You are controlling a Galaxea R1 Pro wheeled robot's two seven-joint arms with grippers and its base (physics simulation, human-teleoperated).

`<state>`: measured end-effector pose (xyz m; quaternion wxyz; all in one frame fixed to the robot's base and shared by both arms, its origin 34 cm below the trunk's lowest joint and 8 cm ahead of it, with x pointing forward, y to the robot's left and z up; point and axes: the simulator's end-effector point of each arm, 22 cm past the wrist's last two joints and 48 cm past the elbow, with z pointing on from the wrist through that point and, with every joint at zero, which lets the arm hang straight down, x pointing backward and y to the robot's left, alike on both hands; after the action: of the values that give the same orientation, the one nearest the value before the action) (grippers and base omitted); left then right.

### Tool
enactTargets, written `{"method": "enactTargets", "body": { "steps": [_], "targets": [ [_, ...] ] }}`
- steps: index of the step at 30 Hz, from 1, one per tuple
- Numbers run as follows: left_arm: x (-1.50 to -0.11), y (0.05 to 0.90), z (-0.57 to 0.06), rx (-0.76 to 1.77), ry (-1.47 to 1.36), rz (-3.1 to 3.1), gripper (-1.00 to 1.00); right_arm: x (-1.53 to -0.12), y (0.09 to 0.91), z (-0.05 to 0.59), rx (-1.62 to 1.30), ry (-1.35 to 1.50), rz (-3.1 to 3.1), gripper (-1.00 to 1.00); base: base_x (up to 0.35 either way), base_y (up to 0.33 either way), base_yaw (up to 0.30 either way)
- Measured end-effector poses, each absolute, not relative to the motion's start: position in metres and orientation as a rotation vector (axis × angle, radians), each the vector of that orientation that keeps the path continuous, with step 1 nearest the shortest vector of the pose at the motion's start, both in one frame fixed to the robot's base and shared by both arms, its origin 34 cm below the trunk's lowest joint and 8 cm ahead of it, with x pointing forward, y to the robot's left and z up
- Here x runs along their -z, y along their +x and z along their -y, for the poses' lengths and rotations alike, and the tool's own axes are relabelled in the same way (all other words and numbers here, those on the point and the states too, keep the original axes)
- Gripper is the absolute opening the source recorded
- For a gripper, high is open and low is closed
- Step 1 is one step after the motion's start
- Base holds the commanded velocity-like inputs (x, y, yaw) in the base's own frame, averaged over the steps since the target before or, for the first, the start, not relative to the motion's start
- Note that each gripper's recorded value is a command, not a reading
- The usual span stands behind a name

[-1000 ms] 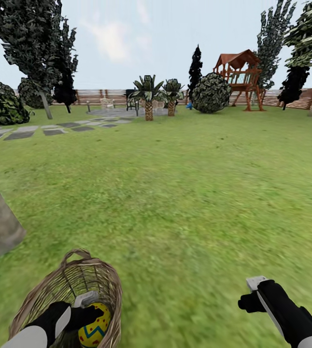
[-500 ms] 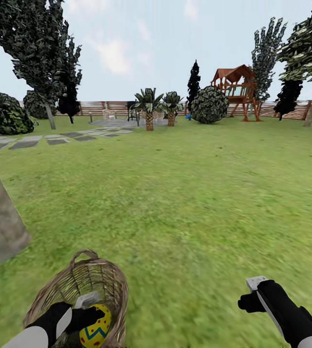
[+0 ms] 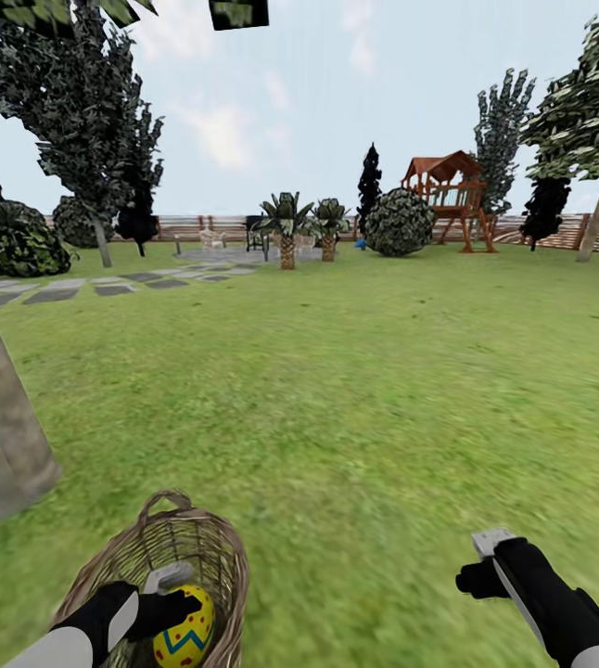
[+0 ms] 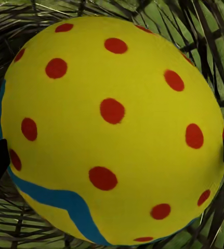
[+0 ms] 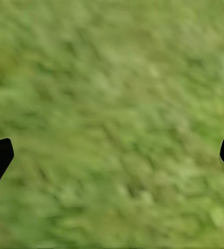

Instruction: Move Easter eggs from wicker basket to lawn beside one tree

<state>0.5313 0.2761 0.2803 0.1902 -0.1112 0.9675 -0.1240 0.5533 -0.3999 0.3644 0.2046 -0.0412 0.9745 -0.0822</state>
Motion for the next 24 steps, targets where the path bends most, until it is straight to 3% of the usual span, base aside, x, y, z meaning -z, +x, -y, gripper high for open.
{"method": "enactTargets", "body": {
  "steps": [24],
  "targets": [
    [-0.325,0.542,-0.265,0.375,-0.297,-2.683,-1.0,-0.401,0.555,0.405,0.232,-0.096,-2.707,1.0,0.0,0.0,0.0]
  ]
}}
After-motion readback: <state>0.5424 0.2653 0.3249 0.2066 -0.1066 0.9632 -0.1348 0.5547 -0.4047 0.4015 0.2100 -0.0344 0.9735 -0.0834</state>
